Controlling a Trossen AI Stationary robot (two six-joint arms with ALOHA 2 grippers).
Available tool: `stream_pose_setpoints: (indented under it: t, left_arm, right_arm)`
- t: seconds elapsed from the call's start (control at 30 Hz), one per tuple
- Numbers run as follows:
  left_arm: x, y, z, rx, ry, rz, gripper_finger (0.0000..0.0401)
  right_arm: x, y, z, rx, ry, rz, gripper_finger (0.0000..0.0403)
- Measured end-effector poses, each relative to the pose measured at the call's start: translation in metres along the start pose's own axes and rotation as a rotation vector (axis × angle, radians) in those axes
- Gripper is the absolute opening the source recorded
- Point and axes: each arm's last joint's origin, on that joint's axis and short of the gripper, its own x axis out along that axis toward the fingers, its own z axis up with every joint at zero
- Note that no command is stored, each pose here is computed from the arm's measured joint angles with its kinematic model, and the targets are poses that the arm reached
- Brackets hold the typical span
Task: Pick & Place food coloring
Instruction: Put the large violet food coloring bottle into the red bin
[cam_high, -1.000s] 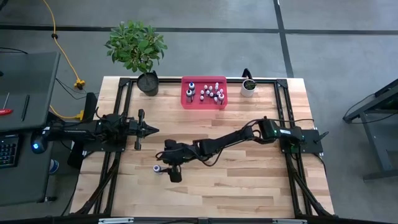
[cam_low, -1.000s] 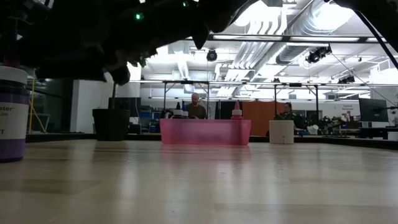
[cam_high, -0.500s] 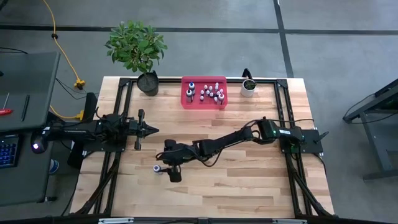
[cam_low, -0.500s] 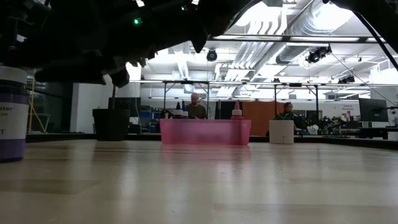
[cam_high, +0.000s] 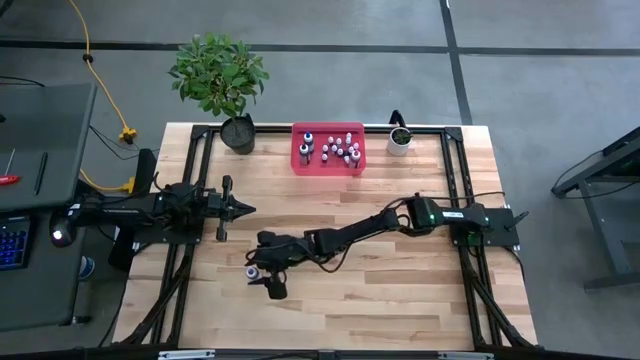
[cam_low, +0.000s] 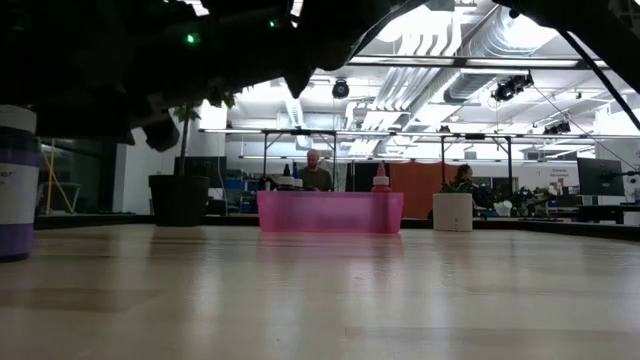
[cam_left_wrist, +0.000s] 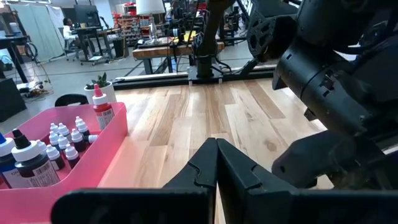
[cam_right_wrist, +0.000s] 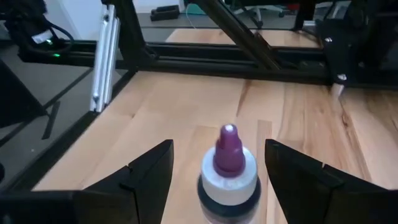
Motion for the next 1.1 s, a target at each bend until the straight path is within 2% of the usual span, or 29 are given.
stream_pose_setpoints:
  t: [0.37, 0.57, 0.87, 1.1]
  left_arm:
    - [0.0000, 0.0000, 0.0000, 0.000, 0.000, 0.000, 0.0000]
    - [0.0000, 0.0000, -0.0001, 0.000, 0.000, 0.000, 0.0000]
    - [0.0000, 0.0000, -0.0001, 0.000, 0.000, 0.000, 0.0000]
    - [0.0000, 0.0000, 0.0000, 0.000, 0.000, 0.000, 0.0000]
  right_arm:
    - [0.0024, -0.0009, -0.0060, 0.021, 0.025, -0.034, 0.0228]
    - [0.0026, 0.0006, -0.0061, 0.018, 0.024, -0.040, 0.0191]
    - [0.0024, 0.0000, -0.0049, 0.011, 0.014, -0.062, 0.0114]
    - [0.0020, -0.0013, -0.0042, 0.024, 0.008, -0.111, 0.0113]
